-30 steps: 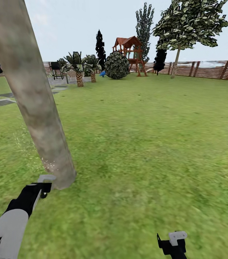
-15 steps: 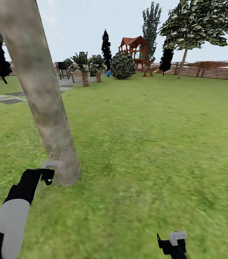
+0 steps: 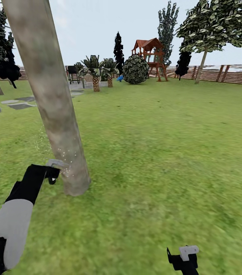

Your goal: In the garden, pick up the pesticide atomizer on the floor and spray pesticide onto both trees until each tree trunk is fully covered.

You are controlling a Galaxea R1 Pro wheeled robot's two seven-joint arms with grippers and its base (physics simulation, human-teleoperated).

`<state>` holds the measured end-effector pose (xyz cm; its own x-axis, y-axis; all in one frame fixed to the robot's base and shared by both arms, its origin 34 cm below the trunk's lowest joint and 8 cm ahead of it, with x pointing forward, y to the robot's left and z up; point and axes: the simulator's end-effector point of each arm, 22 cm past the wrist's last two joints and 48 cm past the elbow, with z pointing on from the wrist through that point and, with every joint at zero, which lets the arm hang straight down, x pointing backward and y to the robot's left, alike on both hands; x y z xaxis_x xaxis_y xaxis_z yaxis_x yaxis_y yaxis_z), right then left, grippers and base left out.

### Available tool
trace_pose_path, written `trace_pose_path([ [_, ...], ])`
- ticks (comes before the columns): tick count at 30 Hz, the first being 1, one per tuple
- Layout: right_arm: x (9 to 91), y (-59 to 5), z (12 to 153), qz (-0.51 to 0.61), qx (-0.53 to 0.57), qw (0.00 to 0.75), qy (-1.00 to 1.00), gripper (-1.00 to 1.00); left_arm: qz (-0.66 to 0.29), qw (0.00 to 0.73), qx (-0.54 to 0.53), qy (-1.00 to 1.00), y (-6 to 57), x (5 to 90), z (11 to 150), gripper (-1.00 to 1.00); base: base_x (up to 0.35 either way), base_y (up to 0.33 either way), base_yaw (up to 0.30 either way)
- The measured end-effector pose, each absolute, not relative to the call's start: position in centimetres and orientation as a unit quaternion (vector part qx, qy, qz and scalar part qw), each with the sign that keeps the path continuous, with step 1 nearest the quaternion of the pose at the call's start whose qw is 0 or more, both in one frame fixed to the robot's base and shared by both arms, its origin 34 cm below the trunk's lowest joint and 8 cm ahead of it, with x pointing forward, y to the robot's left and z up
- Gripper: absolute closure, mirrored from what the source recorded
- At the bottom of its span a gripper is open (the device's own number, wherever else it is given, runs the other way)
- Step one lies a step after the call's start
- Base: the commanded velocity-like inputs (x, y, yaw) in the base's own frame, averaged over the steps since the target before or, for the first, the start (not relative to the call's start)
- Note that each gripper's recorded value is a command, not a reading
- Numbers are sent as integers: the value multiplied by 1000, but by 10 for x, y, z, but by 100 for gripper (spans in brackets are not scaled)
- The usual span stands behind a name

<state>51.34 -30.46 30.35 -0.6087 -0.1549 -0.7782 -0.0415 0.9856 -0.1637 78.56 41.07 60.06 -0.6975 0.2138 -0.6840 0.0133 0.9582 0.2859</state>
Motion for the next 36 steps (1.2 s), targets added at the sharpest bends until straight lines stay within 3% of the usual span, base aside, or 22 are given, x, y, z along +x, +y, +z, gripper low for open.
trace_pose_path([
  [3,513,-306,304,-66,-55,439,895,-100,140,383,56,912,432,782,605,100,0,0,0],
  [10,513,-307,304,-66,-55,439,894,-100,125,396,53,908,401,796,629,100,0,0,0],
  [20,513,-306,304,-65,-55,439,895,-100,162,400,33,902,454,788,650,100,0,0,12],
  [27,513,-305,304,-65,-55,439,895,-100,146,416,40,897,426,798,660,100,0,0,244],
  [36,513,-306,304,-65,-55,439,895,-100,158,412,36,897,426,794,670,100,0,0,27],
])
